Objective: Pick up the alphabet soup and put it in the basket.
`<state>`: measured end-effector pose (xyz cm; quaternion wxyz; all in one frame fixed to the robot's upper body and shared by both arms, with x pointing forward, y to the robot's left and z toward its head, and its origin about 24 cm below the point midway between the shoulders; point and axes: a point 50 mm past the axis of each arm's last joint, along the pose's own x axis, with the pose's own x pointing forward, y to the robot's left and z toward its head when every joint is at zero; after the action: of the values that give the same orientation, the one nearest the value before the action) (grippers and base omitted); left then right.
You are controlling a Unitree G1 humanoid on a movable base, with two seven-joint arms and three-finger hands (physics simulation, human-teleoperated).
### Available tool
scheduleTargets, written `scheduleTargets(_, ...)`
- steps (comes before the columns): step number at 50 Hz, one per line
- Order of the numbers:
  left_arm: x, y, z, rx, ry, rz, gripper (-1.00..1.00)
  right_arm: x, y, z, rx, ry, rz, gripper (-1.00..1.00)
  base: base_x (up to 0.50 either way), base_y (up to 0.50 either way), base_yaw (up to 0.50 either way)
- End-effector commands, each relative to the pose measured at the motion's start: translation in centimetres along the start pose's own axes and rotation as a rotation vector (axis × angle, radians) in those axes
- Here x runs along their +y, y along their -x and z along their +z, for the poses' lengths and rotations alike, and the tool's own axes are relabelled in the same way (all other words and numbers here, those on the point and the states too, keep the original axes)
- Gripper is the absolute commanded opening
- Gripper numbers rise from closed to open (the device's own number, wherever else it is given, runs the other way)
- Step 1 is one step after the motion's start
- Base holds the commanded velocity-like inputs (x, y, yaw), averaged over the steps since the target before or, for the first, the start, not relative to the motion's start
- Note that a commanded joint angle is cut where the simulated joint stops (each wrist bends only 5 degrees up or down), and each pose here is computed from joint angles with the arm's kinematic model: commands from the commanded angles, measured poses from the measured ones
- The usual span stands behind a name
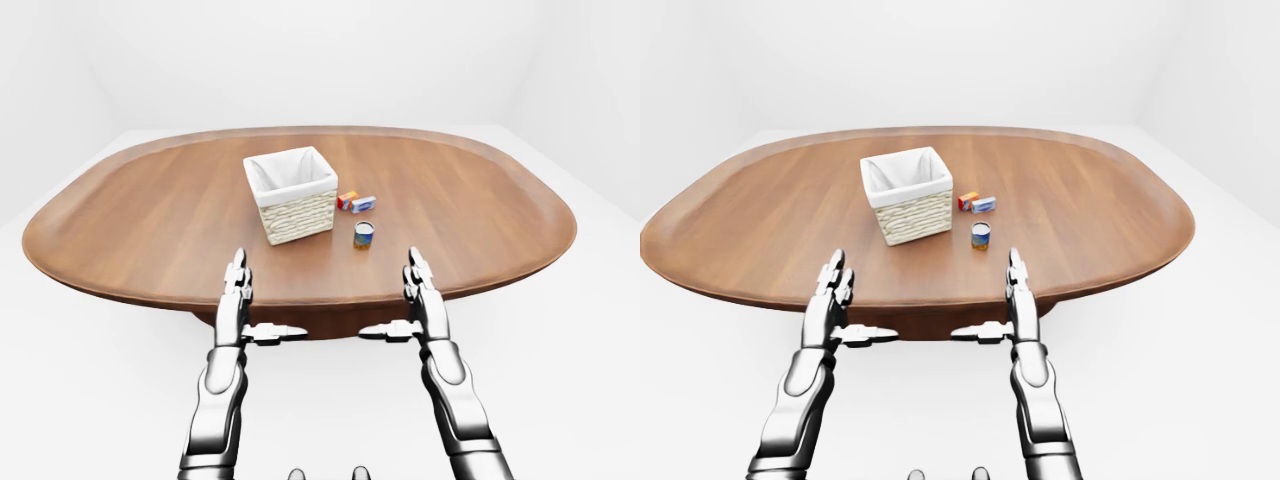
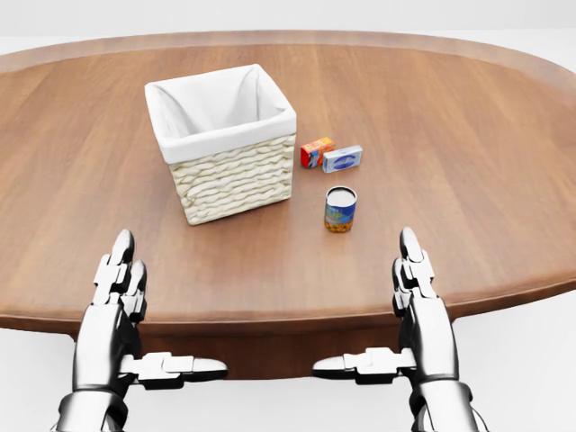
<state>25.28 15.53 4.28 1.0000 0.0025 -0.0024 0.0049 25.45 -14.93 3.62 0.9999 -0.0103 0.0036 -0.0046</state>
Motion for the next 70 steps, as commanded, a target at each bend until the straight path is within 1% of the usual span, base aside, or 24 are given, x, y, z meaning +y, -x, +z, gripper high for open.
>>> scheduleTargets(1, 1.6, 0.2, 0.6, -0.014, -0.017, 0.04, 1.0, 0.2, -0.3, -1.3, 0.028, 0.055, -0.011, 1.0, 0.0, 0.0, 0.0)
scheduleTargets(3, 1.7, 0.2, 0.7, -0.012, -0.014, 0.042, 1.0, 0.1, -0.4, -1.2, 0.044, 0.023, 0.004, 1.0, 0.0, 0.0, 0.0)
scheduleTargets(10, 1.6, 0.1, 0.5, -0.007, -0.015, 0.042, 1.0, 0.1, -0.5, -1.1, 0.047, 0.027, 0.009, 1.0, 0.0, 0.0, 0.0)
scheduleTargets(15, 2.1, 0.7, 1.6, -0.047, -0.007, 0.065, 1.0, 0.1, -0.5, -1.2, 0.041, 0.033, 0.014, 1.0, 0.35, 0.0, 0.0)
scheduleTargets(16, 2.5, 1.3, 2.5, -0.083, -0.012, 0.085, 1.0, 0.0, -0.4, -1.1, 0.038, 0.03, 0.015, 1.0, 0.5, 0.0, 0.0)
scheduleTargets(20, 3.4, 3.1, 4.5, -0.145, -0.016, 0.126, 1.0, 0.0, -0.4, -1.1, 0.037, 0.03, 0.015, 1.0, 0.5, 0.0, 0.0)
scheduleTargets(21, 3.4, 3.2, 4.5, -0.146, -0.016, 0.127, 1.0, 0.0, -0.4, -1.1, 0.037, 0.03, 0.015, 1.0, 0.5, 0.0, 0.0)
scheduleTargets(22, 4.0, 5.3, 6.8, -0.236, -0.014, 0.154, 1.0, 0.0, -0.4, -1.1, 0.035, 0.032, 0.012, 1.0, 0.5, 0.0, 0.0)
scheduleTargets(25, 4.6, 7.2, 8.5, -0.303, -0.021, 0.182, 1.0, 0.0, -0.4, -1.1, 0.032, 0.037, 0.009, 1.0, 0.5, 0.0, 0.0)
scheduleTargets(26, 4.7, 7.6, 8.8, -0.315, -0.023, 0.187, 1.0, 0.0, -0.4, -1.1, 0.03, 0.04, 0.008, 1.0, 0.5, 0.0, 0.0)
scheduleTargets(27, 4.9, 8.5, 9.5, -0.34, -0.018, 0.184, 1.0, 0.0, -0.3, -1.0, 0.029, 0.039, 0.01, 1.0, 0.5, 0.0, 0.0)
scheduleTargets(28, 4.9, 8.9, 9.8, -0.351, -0.02, 0.186, 1.0, 0.1, -0.3, -1.0, 0.027, 0.042, 0.01, 1.0, 0.5, 0.0, 0.0)
scheduleTargets(32, 4.8, 10.0, 10.4, -0.374, -0.023, 0.183, 1.0, 0.2, -0.3, -1.1, 0.026, 0.047, 0.013, 1.0, 0.5, 0.0, 0.0)
scheduleTargets(33, 4.8, 10.6, 10.7, -0.384, -0.019, 0.182, 1.0, 0.2, -0.3, -1.2, 0.026, 0.05, 0.013, 1.0, 0.5, 0.0, 0.0)
scheduleTargets(34, 4.7, 10.8, 10.8, -0.386, -0.019, 0.18, 1.0, 0.2, -0.3, -1.2, 0.025, 0.052, 0.013, 1.0, 0.5, 0.0, 0.0)
scheduleTargets(36, 4.6, 11.0, 10.8, -0.382, -0.023, 0.174, 1.0, 0.3, -0.3, -1.2, 0.025, 0.053, 0.014, 1.0, 0.5, 0.0, 0.0)
scheduleTargets(41, 4.0, 10.3, 10.0, -0.346, -0.031, 0.154, 1.0, 0.3, -0.2, -1.2, 0.022, 0.054, 0.014, 1.0, 0.5, 0.0, 0.0)
scheduleTargets(50, 4.0, 10.6, 10.3, -0.356, -0.038, 0.148, 1.0, 0.4, -0.1, -1.2, 0.018, 0.06, 0.016, 1.0, 0.5, 0.0, 0.0)
scheduleTargets(55, 3.6, 10.4, 10.0, -0.349, -0.045, 0.138, 1.0, 0.4, -0.1, -1.2, 0.014, 0.063, 0.015, 1.0, 0.5, 0.0, 0.0)
scheduleTargets(70, 3.2, 10.5, 9.9, -0.343, -0.052, 0.122, 1.0, 0.4, 0.0, -1.1, 0.008, 0.063, 0.012, 1.0, 0.5, 0.0, 0.0)
